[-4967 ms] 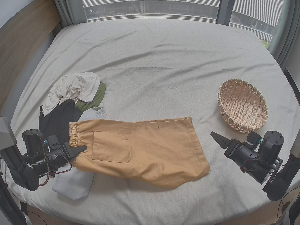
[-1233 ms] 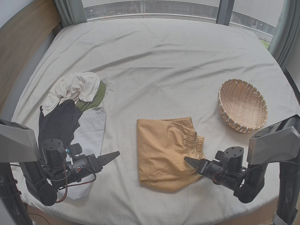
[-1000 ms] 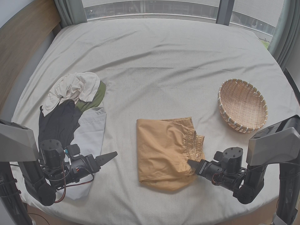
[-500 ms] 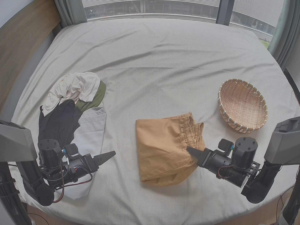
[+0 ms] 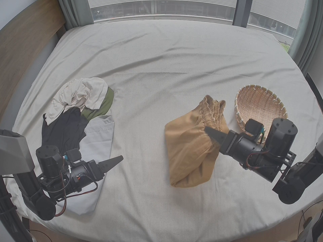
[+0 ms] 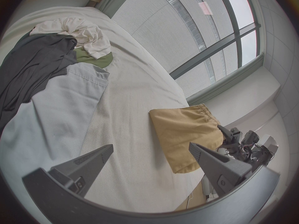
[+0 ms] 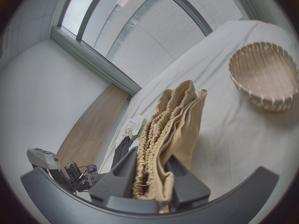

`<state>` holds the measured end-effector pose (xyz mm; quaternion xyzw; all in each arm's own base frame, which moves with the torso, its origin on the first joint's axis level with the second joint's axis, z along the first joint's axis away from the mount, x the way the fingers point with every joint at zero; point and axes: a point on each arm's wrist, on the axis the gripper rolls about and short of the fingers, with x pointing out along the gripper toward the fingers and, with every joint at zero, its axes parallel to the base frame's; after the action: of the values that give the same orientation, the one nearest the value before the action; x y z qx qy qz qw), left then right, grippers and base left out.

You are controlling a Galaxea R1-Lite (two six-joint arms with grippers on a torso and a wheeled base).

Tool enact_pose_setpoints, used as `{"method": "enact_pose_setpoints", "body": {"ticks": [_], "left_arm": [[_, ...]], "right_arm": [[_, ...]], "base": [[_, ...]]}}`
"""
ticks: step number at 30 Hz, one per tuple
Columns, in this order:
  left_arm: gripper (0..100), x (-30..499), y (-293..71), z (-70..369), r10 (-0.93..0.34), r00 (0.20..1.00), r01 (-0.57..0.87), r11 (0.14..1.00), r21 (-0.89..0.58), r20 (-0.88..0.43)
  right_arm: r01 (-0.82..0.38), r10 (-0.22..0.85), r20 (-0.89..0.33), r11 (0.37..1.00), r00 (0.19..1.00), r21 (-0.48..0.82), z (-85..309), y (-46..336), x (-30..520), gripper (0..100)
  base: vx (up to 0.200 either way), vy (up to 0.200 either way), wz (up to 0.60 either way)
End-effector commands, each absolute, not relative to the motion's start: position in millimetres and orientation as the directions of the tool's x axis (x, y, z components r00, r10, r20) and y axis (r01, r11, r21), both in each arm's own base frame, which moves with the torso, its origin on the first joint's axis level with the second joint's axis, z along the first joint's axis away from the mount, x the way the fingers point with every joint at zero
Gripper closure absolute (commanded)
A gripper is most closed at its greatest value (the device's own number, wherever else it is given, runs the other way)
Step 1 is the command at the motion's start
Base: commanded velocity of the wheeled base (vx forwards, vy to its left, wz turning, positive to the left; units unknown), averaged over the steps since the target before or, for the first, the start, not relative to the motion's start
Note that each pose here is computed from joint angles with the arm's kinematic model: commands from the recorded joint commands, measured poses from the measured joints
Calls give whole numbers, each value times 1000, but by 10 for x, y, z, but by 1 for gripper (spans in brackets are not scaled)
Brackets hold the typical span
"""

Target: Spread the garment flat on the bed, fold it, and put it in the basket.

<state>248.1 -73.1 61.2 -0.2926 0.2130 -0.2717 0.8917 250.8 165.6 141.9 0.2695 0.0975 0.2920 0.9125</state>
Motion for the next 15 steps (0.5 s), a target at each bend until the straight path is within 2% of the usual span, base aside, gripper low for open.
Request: {"method": "enact_pose_setpoints", "body": {"ticks": [1, 6, 12, 15], "left_arm": [[0, 2437, -724, 682, -612, 765, 386, 685, -617, -201], [0, 2407, -712, 702, -612, 766, 449, 729, -517, -198], [0, 2354, -691, 674, -609, 763, 542, 786, -296, -218], [0, 2343, -688, 689, -610, 763, 554, 787, -271, -214]], "right_arm": [[-530, 580, 77, 672, 811, 516, 1706, 1647, 2506, 100], [-535, 563, 109, 684, 820, 497, 1796, 1618, 2571, 100], [-542, 558, 125, 688, 820, 483, 1876, 1622, 2597, 100], [-546, 545, 156, 688, 824, 479, 1987, 1585, 2609, 100]], "base": [[0, 0, 0], [0, 0, 0], [0, 0, 0], [0, 0, 0]]}}
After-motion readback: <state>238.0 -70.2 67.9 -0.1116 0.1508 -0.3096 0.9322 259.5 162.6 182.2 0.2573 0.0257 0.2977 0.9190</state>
